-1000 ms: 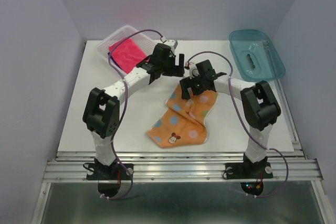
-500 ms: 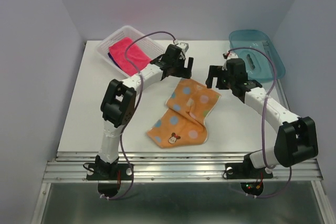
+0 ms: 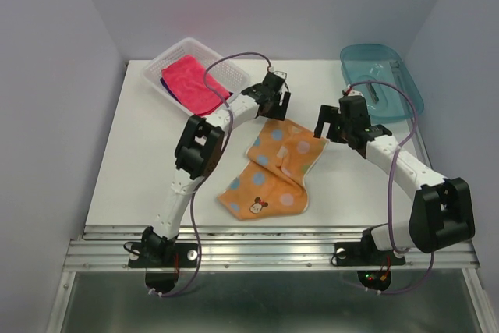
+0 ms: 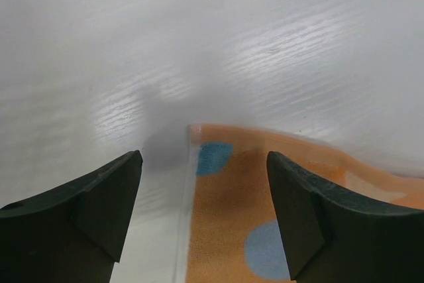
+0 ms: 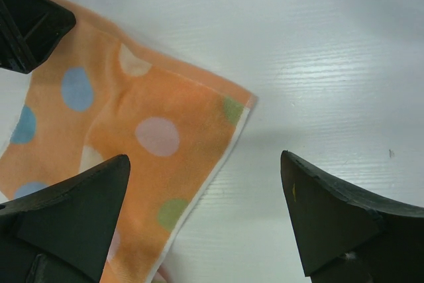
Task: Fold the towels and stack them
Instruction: Flatten out the crumpled towel
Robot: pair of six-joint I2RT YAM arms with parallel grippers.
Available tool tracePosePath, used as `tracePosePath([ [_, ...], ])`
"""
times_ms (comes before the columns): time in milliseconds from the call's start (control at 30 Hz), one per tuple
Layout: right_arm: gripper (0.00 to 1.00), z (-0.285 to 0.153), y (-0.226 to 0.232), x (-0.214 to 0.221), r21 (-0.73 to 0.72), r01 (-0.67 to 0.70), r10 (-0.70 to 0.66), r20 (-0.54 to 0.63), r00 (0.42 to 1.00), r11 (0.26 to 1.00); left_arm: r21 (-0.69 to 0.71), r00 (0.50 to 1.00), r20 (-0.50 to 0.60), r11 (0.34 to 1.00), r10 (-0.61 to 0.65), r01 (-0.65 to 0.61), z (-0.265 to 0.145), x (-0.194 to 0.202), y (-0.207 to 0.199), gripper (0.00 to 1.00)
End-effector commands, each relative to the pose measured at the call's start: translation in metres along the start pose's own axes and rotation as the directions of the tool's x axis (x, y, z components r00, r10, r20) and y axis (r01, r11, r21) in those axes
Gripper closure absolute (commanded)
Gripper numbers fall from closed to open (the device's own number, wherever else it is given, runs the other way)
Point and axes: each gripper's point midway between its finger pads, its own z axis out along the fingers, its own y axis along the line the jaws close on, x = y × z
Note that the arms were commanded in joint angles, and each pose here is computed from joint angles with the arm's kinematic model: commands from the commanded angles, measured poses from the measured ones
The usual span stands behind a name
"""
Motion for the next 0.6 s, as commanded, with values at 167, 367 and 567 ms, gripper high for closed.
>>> tracePosePath([
  [167, 0.00, -0.001, -0.011, 0.001, 0.033, -0.038, 0.038, 0.014, 0.999, 0.999, -0.070, 1.000, 0.013, 0.997, -0.022, 0.023, 0.000, -0.009, 0.013, 0.31],
  [367, 0.00, 0.003, -0.012, 0.004, 0.032, -0.039, 0.039, -0.001, 0.999, 0.999, -0.055, 1.000, -0.001, 0.998, -0.027, 0.027, 0.007, -0.002, 0.010, 0.39],
  [567, 0.00, 0.006, -0.012, 0.005, 0.024, -0.028, 0.028, -0.008, 1.000, 0.999, -0.038, 1.000, -0.002, 0.999, -0.018, 0.018, 0.011, -0.002, 0.009, 0.41],
])
